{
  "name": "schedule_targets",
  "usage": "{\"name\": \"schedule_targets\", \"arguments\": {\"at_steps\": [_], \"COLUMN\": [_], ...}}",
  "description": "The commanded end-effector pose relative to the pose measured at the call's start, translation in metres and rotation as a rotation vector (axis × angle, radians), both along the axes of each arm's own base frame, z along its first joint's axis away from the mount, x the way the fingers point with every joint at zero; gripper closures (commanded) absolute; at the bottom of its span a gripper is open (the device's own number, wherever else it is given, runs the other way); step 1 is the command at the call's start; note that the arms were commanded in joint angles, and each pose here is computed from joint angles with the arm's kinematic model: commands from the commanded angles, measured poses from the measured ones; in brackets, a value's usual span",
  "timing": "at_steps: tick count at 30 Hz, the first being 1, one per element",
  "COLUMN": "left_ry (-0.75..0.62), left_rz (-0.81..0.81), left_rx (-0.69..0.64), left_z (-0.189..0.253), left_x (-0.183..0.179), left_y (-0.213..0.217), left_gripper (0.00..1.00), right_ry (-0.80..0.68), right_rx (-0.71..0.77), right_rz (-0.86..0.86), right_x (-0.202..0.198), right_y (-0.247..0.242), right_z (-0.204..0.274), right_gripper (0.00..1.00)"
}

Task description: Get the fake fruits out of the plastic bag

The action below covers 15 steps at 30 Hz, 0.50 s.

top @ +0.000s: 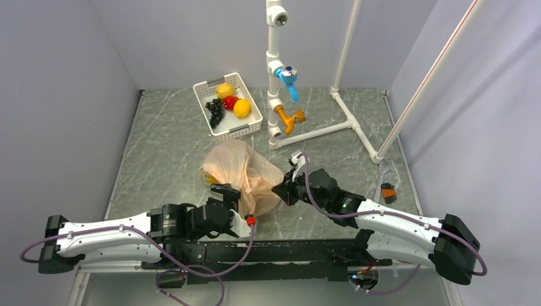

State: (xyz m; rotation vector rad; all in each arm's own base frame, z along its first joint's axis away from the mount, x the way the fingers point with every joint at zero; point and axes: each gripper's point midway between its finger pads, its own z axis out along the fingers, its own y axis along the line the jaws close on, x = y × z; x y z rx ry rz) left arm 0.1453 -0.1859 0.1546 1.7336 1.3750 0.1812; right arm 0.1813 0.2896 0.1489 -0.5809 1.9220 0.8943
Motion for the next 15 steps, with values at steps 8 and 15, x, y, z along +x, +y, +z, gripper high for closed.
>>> {"name": "schedule_targets", "arguments": {"at_steps": [8, 15], "left_ry": [-0.274, -0.141], "left_rz": [0.069, 0.197], "left_rx": [-0.188, -0.403], "left_z": [0.029, 0.064], "left_x": [0.041, 0.057], "left_y": [-0.044, -0.055], "left_gripper": [0.28, 0.92], "right_ry": [-0.015, -0.032], "right_rx": [0.061, 0.037], "right_rz": [0.008, -0.009], "right_x": [0.004, 0.005], "right_y": [0.007, 0.000], "right_z": [0.017, 0.018], "right_gripper": [0.97, 0.97]}}
